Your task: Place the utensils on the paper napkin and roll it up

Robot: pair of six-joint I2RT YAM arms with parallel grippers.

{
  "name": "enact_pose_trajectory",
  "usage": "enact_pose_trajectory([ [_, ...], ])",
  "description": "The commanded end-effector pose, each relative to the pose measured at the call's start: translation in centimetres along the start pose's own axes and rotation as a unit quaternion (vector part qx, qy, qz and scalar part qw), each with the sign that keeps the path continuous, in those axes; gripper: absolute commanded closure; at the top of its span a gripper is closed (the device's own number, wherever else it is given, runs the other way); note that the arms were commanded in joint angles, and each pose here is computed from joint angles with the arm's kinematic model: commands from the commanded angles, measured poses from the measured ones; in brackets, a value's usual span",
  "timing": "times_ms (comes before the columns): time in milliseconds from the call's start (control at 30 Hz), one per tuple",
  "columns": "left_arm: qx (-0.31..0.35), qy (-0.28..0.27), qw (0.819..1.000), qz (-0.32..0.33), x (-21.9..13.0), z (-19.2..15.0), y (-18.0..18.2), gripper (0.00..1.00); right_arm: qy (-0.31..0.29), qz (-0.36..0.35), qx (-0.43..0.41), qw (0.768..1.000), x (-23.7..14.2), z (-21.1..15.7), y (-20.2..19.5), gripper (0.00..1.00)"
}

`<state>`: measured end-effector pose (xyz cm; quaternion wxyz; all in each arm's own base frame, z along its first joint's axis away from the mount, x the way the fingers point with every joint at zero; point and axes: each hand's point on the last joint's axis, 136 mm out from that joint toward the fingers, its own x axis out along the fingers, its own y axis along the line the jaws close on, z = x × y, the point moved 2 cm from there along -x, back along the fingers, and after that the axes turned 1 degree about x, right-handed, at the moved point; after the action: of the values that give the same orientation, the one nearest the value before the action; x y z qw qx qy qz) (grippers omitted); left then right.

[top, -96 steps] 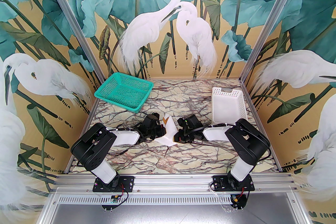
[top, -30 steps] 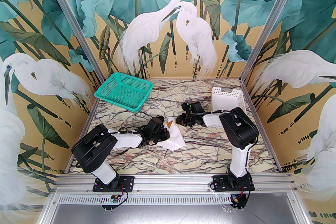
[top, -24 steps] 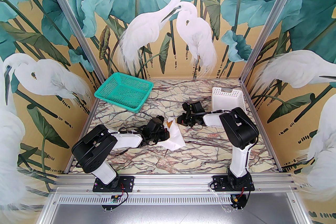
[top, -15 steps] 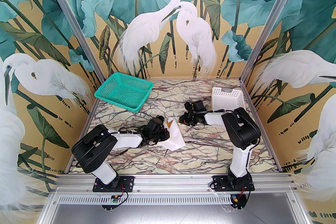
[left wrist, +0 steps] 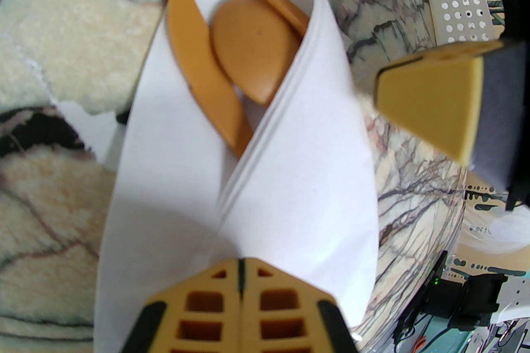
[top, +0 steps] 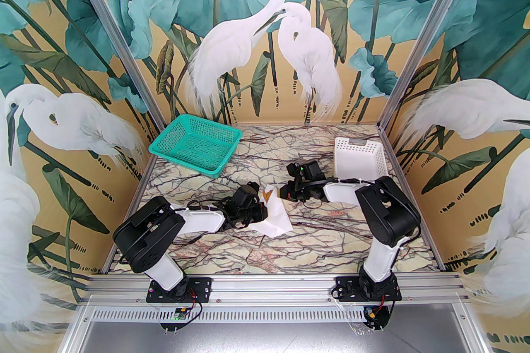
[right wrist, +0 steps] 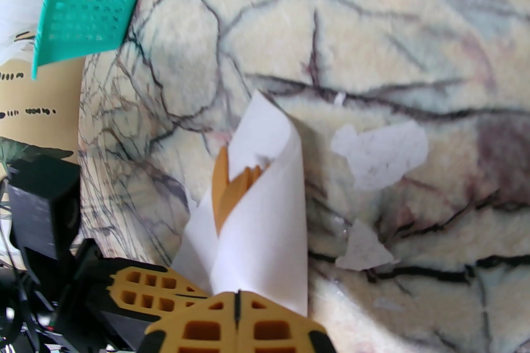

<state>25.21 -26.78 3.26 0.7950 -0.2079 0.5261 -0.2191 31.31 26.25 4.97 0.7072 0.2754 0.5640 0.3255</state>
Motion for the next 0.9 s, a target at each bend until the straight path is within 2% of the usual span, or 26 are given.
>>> enact_pose_trajectory([
  [0,-0.010,0.075,0.993,0.092,0.4,-4.3,4.6,1.00,0.000,-0.009,0.015,1.000,0.6,-0.5,-1.2,1.00],
  [567,-0.010,0.079,0.992,0.100,0.4,-4.6,5.0,1.00,0.009,-0.066,0.032,0.997,0.5,-1.8,-5.0,1.00],
  [867,-0.007,0.081,0.991,0.111,0.3,-4.7,5.4,1.00,-0.004,-0.049,0.014,0.999,-1.0,-0.8,-3.4,1.00],
])
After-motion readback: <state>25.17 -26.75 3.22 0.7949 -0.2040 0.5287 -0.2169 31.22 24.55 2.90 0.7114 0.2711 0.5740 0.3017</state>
